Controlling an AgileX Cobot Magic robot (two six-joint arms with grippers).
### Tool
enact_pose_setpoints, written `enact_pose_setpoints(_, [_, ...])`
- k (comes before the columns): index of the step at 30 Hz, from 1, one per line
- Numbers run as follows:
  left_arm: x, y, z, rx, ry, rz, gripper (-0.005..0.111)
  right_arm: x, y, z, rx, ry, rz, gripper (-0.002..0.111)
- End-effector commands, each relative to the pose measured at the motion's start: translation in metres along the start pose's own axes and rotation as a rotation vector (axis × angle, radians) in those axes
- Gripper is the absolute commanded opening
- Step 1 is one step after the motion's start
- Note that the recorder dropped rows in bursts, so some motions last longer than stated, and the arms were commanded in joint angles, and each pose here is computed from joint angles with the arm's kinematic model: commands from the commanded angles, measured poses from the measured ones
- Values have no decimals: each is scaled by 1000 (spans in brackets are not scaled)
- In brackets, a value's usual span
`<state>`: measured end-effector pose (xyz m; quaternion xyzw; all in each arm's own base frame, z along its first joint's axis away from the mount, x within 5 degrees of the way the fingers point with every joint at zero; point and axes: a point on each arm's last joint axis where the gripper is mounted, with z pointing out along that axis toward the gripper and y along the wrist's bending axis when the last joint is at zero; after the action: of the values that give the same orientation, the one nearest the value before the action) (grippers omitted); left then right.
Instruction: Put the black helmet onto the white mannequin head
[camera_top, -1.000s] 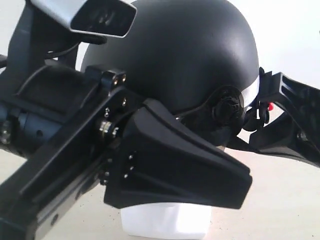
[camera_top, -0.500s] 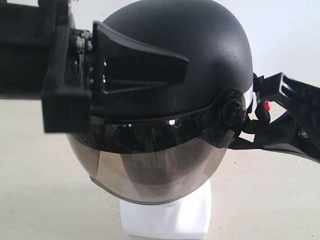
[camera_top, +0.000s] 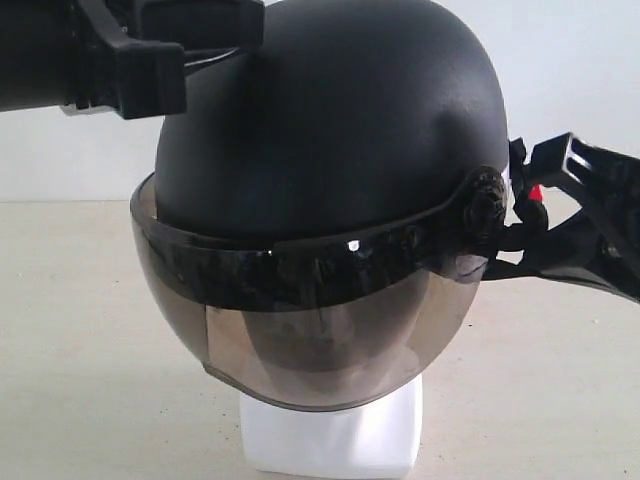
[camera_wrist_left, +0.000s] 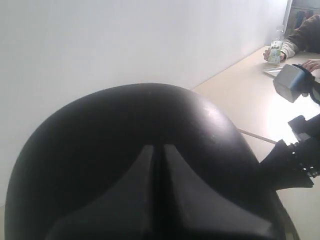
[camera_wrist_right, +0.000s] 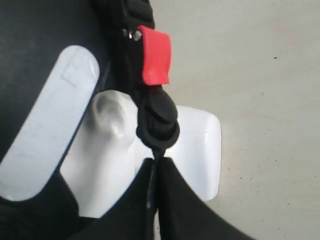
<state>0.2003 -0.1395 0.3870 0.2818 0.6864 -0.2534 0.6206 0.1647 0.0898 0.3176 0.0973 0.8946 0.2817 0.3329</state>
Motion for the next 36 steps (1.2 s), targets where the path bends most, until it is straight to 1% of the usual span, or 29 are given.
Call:
enact_pose_setpoints(1, [1, 4, -1, -40, -1, 6, 4, -2, -4, 2, 36, -22, -20, 0])
enact_pose_setpoints(6, [1, 4, -1, -40, 1, 15, 4, -10, -15, 13, 95, -22, 22, 0])
enact_pose_setpoints(8, [1, 4, -1, -40, 1, 15, 4, -13, -16, 17, 87, -24, 12, 0])
enact_pose_setpoints(11, [1, 4, -1, -41, 6, 35, 4, -19, -13, 16, 52, -85, 5, 0])
enact_pose_setpoints(14, [1, 4, -1, -41, 6, 35, 4, -27, -16, 13, 69, -105, 15, 0])
enact_pose_setpoints(19, [1, 4, -1, -41, 6, 35, 4, -35, -13, 17, 78, -81, -8, 0])
enact_pose_setpoints(27, [1, 3, -1, -34, 7, 35, 4, -46, -9, 38, 81, -44, -27, 0])
enact_pose_setpoints(36, [1, 3, -1, -32, 7, 35, 4, -46, -8, 37, 85, -31, -37, 0])
